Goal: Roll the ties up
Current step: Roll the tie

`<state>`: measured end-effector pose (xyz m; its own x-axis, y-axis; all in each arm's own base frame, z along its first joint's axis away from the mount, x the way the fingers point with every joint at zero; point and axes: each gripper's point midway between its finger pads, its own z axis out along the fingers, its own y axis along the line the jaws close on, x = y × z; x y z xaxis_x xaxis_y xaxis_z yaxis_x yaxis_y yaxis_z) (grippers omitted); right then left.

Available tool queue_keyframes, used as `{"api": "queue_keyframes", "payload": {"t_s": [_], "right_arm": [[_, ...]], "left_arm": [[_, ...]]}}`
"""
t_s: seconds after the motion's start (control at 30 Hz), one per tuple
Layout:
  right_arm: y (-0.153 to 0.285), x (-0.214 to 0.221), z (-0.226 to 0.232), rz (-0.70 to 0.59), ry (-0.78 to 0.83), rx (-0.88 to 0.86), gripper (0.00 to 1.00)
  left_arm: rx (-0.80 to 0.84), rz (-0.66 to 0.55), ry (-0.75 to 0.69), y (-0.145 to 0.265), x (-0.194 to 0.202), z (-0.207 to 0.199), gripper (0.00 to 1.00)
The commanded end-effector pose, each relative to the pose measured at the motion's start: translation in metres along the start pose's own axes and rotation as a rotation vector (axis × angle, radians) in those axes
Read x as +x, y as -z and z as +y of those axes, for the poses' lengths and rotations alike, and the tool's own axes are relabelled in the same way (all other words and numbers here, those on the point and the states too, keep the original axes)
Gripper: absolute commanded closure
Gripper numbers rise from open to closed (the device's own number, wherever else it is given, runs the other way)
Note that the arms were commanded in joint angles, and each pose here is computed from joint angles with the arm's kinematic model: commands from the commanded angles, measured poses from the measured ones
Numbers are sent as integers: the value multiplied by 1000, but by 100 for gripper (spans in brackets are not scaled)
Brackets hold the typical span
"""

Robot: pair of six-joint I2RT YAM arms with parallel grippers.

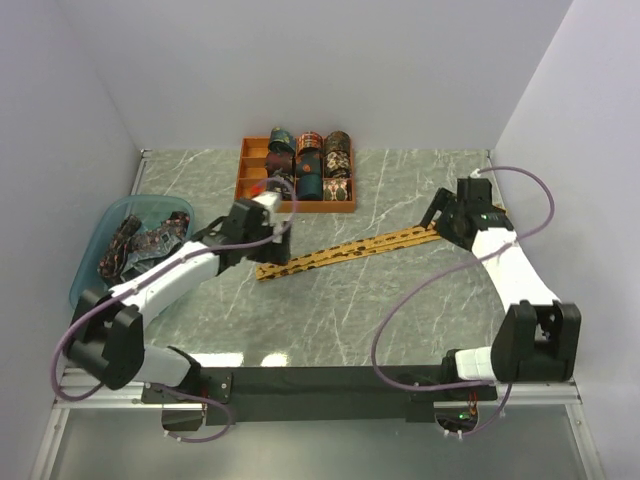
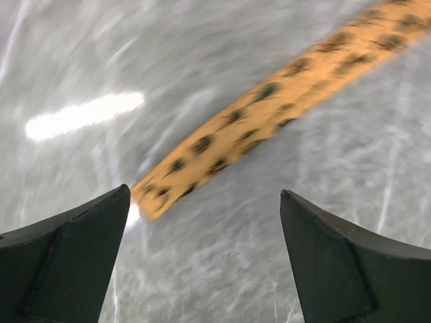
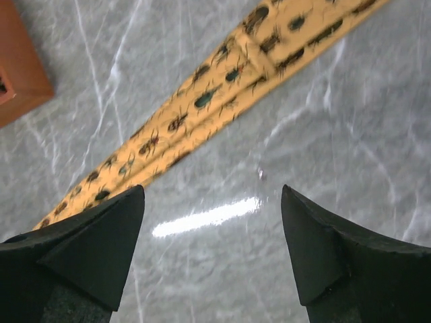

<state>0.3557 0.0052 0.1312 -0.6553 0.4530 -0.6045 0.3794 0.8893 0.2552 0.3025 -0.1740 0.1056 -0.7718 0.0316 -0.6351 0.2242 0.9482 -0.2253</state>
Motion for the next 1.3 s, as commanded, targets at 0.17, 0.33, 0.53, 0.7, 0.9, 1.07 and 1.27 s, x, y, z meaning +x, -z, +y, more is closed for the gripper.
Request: {"api": "queue_keyframes", "payload": {"t_s": [0.17, 0.33, 0.53, 0.7, 0.9, 1.07, 1.27], "right_arm": [[52, 27, 14, -25, -87, -130, 10], [66, 42, 11, -27, -97, -169, 10], [82, 50, 9, -73, -96, -214, 10], [85, 62, 6, -61, -96, -229, 10], [85, 68, 9, -47, -106, -257, 10], [87, 69, 10, -47, -100, -266, 11], [86, 68, 11, -55, -105, -273, 11]], "left_arm": [[140, -34, -433, -50, -43, -86, 1], [258, -21, -543, -75, -58, -133, 5], [370, 19, -612, -105, -54, -163, 14], [430, 58, -684, -124, -40, -181, 17], [446, 48, -706, -139, -37, -191, 21], [434, 75, -736, -155, -32, -190, 23], [424, 94, -766, -164, -20, -187, 30]]}}
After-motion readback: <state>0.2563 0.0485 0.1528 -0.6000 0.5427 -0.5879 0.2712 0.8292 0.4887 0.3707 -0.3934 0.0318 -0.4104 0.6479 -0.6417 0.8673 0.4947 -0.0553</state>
